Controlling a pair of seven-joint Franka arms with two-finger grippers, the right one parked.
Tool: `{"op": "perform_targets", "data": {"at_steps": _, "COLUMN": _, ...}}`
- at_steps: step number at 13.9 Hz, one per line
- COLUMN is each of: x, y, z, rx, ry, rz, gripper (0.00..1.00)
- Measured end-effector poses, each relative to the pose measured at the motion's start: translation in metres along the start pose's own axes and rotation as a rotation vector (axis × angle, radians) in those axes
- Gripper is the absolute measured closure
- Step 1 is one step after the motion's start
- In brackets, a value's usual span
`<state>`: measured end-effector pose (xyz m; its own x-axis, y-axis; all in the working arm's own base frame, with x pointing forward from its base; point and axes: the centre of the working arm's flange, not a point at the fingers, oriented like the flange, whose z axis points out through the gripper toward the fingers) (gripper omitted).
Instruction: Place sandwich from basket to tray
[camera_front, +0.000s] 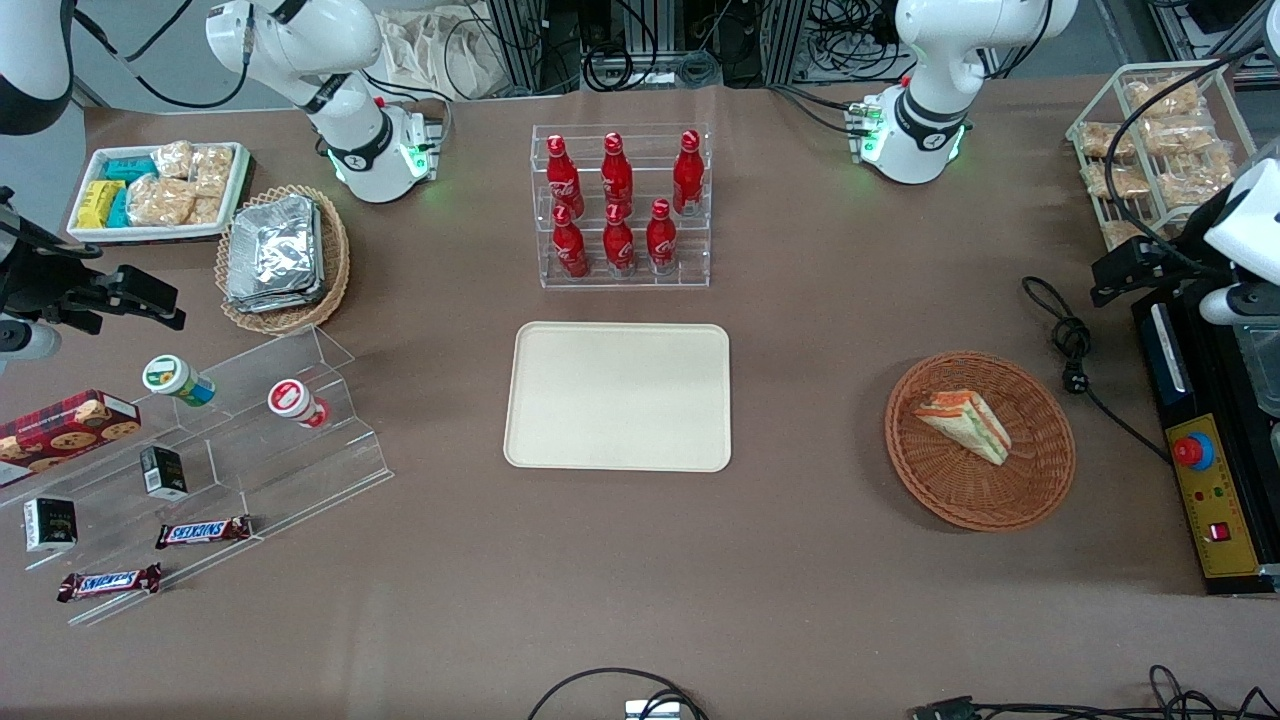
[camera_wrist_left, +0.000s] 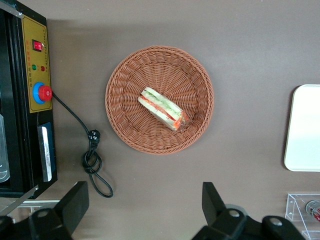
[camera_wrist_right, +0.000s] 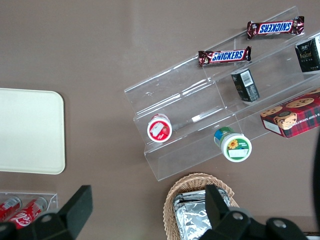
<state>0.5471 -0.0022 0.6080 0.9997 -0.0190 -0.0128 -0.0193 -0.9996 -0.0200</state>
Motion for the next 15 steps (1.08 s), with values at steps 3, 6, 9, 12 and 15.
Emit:
{"op": "perform_targets", "data": {"at_steps": 3, "x": 0.0, "y": 0.0, "z": 0.001, "rx": 0.0, "ry": -0.002, "rz": 0.0, "gripper": 0.0}}
{"op": "perform_targets", "data": {"at_steps": 6, "x": 0.001, "y": 0.0, "z": 0.002, "rx": 0.0, "ry": -0.004, "rz": 0.0, "gripper": 0.0}}
{"op": "perform_targets", "data": {"at_steps": 9, "x": 0.004, "y": 0.001, "z": 0.007, "rx": -0.004, "ry": -0.015, "rz": -0.002, "gripper": 0.0}}
{"op": "perform_targets", "data": {"at_steps": 12, "x": 0.007, "y": 0.004, "z": 0.016, "rx": -0.009, "ry": -0.035, "rz": -0.06, "gripper": 0.0}}
{"op": "perform_targets", "data": {"at_steps": 15, "x": 0.014, "y": 0.02, "z": 0.036, "rx": -0.007, "ry": -0.082, "rz": -0.127, "gripper": 0.0}}
